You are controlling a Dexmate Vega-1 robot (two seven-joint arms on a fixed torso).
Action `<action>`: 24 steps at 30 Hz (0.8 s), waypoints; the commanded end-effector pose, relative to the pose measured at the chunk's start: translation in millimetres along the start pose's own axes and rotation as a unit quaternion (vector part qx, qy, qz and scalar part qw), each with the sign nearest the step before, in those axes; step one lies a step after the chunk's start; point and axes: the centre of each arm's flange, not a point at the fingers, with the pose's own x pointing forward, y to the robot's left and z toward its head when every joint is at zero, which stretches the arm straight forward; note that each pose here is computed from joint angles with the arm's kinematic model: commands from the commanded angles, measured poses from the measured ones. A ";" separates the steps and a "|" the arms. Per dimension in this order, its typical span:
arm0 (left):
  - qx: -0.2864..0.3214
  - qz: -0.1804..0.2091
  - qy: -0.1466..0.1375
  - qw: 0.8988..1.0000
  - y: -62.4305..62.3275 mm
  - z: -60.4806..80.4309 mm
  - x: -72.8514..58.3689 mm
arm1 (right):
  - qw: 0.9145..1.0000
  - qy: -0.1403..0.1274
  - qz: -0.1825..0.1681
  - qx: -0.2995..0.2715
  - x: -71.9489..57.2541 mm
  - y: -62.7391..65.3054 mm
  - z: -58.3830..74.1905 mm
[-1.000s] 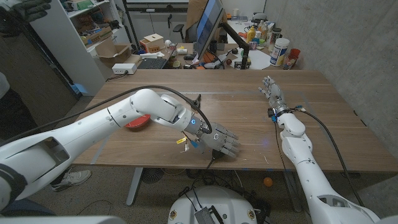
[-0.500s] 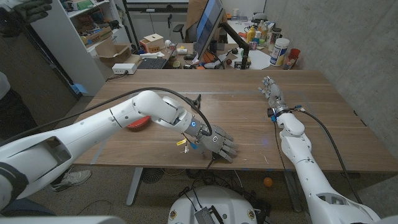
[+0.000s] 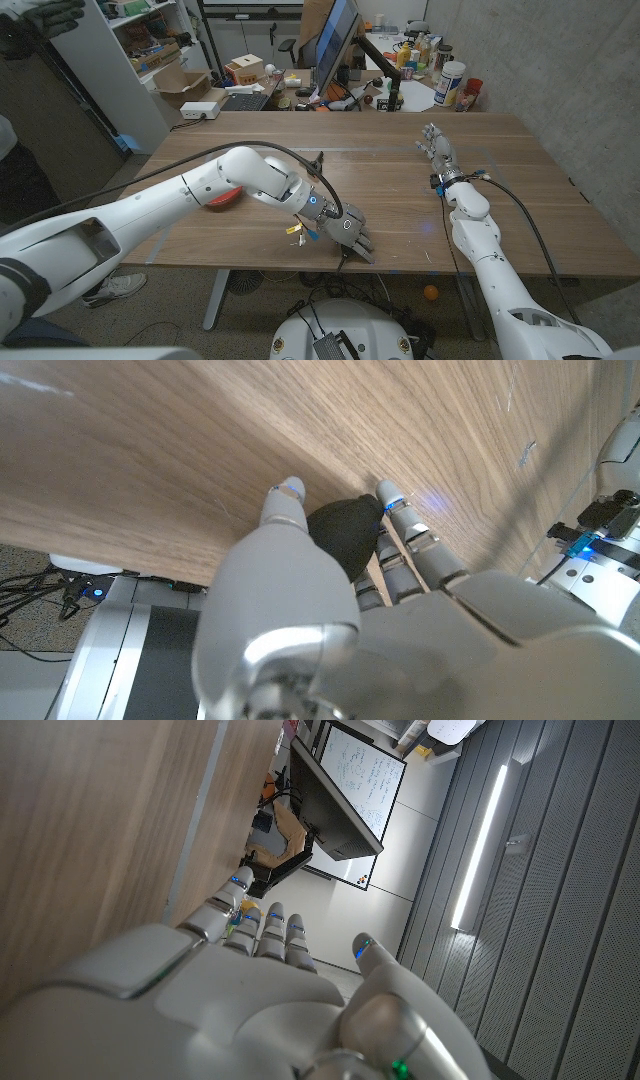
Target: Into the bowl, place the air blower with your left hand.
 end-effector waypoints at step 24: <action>-0.063 0.045 0.059 0.995 4.9 -4.6 -6.5 | 1.000 -0.001 0.004 -0.003 -2.3 -0.9 3.1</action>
